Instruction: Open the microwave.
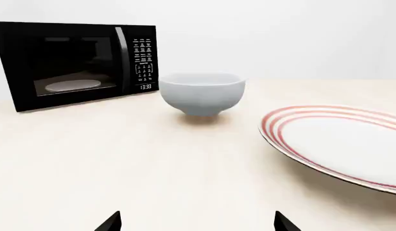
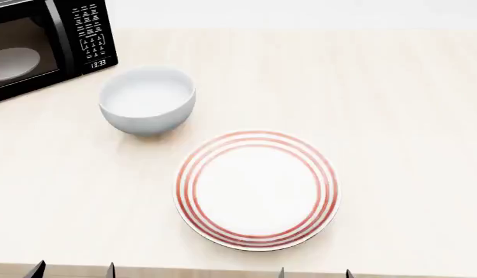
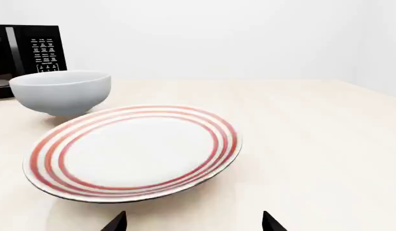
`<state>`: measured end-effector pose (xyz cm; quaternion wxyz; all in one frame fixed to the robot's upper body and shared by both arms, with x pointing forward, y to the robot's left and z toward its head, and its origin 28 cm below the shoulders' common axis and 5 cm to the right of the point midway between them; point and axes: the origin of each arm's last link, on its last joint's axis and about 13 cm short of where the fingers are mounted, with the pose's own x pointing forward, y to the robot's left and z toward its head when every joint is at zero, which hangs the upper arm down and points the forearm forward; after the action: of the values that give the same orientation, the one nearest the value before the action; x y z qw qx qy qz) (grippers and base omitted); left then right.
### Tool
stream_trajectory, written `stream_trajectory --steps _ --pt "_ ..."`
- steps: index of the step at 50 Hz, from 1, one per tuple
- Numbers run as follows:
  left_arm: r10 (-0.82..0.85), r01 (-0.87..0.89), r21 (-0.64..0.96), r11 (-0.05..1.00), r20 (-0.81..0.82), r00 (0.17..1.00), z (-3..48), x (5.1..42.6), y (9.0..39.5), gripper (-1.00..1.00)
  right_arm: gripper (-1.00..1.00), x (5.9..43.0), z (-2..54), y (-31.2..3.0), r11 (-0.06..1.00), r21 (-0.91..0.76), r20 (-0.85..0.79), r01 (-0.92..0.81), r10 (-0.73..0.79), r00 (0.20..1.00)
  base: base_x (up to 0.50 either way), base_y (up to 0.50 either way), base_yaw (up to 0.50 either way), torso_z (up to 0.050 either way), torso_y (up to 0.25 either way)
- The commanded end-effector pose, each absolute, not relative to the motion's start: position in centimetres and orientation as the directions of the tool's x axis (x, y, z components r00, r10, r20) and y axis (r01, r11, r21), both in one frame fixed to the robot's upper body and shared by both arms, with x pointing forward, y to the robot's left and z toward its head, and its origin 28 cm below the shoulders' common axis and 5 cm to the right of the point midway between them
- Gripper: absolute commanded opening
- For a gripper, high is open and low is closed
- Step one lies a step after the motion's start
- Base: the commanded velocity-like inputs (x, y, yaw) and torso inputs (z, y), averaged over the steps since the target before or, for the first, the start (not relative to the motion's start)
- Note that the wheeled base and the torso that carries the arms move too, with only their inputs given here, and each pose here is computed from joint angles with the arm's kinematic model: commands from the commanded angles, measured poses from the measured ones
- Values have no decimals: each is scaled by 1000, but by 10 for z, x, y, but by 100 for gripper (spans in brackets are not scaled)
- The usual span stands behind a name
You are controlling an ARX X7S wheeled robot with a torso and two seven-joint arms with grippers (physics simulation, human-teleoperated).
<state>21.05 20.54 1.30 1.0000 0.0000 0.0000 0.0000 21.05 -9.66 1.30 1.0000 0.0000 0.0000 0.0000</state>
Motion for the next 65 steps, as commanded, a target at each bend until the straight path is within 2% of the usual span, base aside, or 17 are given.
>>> stream_trajectory --steps 1,18,65 --pt "-1 1 3 1000 2 1000 14 209 205 100 100 209 15 -96 1000 -11 -2 9 -9 1000 0 0 0 0 0" --pt "1 -3 27 1000 80 997 30 199 204 100 100 196 39 -95 1000 -9 72 9 -8 997 10 63 0 0 0" --pt "2 -6 45 999 78 997 29 198 204 100 100 198 37 -89 1000 1 60 -28 28 998 152 463 0 0 0"
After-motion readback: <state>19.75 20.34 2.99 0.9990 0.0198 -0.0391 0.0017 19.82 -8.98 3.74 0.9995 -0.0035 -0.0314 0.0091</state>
